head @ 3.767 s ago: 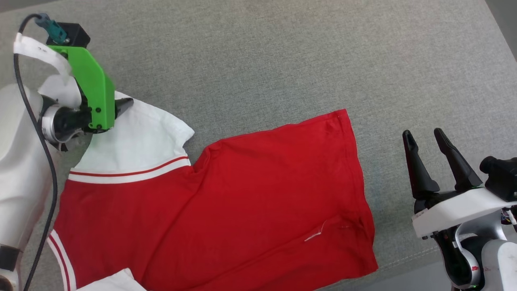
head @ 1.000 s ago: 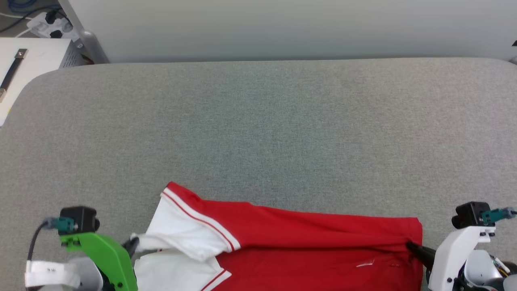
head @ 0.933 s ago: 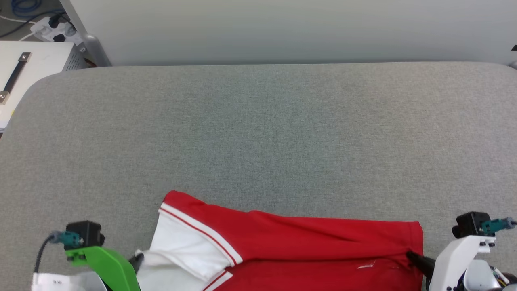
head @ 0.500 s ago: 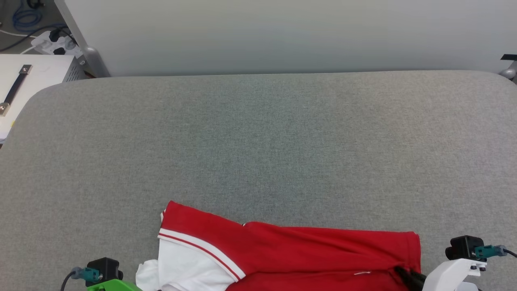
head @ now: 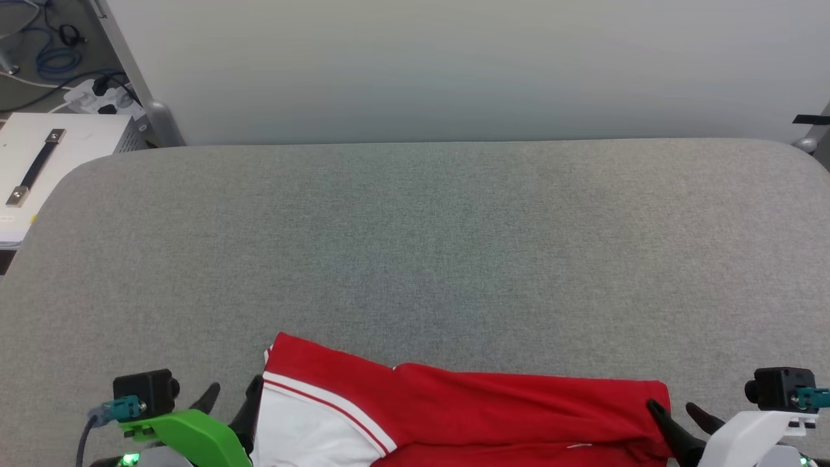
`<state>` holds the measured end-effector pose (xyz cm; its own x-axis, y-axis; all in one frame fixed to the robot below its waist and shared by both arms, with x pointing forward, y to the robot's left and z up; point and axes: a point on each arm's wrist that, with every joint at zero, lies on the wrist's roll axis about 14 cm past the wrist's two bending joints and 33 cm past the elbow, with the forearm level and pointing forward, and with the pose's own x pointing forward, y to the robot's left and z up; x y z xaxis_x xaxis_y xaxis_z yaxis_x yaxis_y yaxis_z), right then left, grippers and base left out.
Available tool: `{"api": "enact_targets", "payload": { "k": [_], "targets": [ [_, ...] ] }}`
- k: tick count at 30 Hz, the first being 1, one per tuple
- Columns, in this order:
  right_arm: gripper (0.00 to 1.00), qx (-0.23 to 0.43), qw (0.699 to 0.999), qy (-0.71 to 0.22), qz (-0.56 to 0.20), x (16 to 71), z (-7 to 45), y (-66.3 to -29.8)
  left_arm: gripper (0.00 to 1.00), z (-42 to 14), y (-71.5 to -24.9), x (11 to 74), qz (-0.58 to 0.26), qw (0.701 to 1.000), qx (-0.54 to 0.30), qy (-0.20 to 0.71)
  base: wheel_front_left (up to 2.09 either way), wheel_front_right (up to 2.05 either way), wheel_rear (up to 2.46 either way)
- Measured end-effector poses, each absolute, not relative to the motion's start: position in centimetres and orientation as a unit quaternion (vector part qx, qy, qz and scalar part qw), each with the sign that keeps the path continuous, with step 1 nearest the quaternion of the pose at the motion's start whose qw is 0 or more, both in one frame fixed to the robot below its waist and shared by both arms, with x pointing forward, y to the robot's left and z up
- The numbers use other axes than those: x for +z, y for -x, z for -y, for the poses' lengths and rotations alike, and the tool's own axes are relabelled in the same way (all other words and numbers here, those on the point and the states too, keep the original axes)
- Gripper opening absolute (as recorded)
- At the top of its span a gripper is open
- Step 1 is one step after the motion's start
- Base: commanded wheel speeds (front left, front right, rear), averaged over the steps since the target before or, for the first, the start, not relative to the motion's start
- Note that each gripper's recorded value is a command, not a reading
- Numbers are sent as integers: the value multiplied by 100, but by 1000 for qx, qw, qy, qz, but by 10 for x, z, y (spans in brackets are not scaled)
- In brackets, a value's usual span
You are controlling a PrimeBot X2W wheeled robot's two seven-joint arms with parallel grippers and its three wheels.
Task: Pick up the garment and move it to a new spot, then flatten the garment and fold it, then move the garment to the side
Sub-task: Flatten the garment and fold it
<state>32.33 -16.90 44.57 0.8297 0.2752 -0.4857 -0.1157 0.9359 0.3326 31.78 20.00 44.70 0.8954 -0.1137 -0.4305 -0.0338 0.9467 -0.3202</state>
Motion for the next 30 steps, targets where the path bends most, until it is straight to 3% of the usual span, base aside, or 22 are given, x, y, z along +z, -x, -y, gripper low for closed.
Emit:
{"api": "enact_targets", "payload": {
  "k": [5,12,18,30],
  "targets": [
    [100,80,933,-136,-324,435,190,-309,100,-207,-333,493,-114,985,-15,126,0,0,0],
    [100,78,913,-133,-379,419,194,-304,100,-211,-345,541,6,996,0,92,0,0,0],
    [100,91,904,-135,-396,408,183,-317,100,-208,-350,549,31,996,5,83,0,0,0],
    [100,123,855,-150,-482,363,156,-310,100,-213,-358,534,13,997,20,70,0,0,0]
  ]
}}
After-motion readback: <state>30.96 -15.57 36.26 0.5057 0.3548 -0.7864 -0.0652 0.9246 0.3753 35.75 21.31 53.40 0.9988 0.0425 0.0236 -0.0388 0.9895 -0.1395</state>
